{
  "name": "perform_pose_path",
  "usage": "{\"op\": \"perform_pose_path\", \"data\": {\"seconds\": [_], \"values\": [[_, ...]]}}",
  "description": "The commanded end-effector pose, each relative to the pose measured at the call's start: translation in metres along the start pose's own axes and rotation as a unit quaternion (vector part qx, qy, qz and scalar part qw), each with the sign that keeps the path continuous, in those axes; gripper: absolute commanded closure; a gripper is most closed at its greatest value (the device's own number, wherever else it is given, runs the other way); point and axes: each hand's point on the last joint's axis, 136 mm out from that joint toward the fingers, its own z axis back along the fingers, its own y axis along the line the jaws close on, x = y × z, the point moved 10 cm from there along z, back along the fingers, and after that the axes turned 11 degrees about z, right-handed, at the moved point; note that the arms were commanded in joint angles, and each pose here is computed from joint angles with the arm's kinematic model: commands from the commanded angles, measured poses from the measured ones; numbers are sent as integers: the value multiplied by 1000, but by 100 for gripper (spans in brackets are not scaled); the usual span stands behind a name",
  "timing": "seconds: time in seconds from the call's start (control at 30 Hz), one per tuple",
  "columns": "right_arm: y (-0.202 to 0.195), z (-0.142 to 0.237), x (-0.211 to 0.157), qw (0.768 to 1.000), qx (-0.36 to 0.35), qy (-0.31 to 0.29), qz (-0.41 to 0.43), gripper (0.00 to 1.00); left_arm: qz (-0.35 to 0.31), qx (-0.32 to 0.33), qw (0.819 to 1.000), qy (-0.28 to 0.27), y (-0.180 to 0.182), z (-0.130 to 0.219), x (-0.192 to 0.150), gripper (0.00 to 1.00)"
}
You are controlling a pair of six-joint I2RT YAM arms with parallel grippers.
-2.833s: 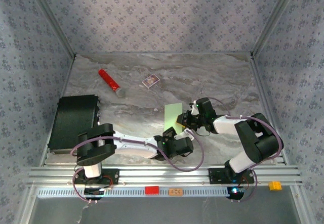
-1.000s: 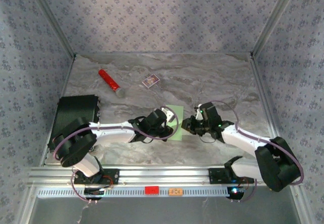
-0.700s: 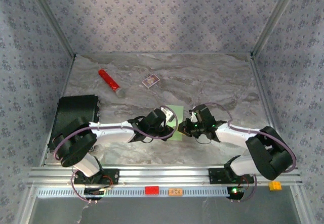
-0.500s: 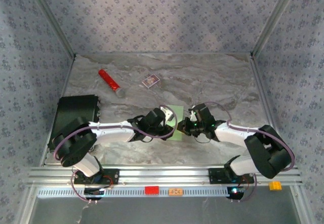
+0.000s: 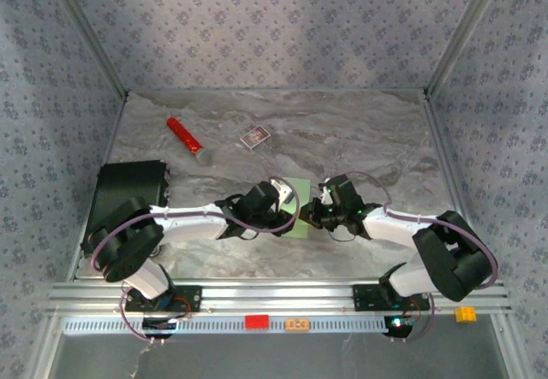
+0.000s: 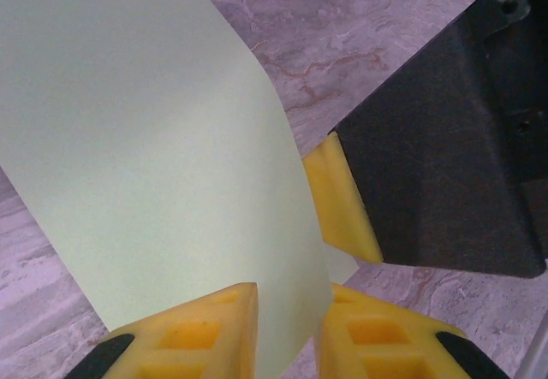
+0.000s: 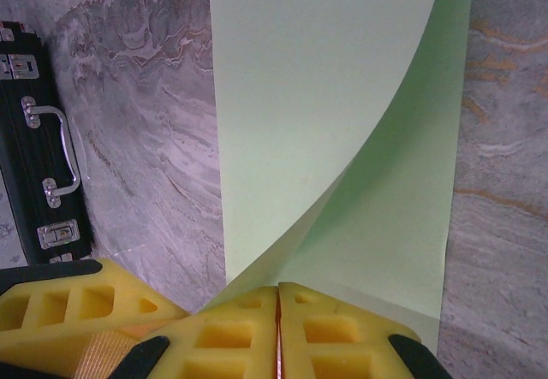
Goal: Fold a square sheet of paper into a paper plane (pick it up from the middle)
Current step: Fold the triangle a second time at the center of the table.
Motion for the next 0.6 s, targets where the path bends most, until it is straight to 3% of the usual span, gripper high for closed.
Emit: {"op": "perform_pose_path", "data": {"seconds": [0.0, 0.23, 0.57], "values": [[5, -2, 5, 1000, 8, -5, -2, 89, -8, -28, 999, -23, -10, 4, 13, 76], [5, -4, 5, 1000, 9, -3, -3, 89, -6, -28, 999, -23, -8, 3, 13, 79], [2, -2, 2, 1000, 3, 1, -7, 89, -8, -26, 999, -21, -8, 1, 15, 94]]}}
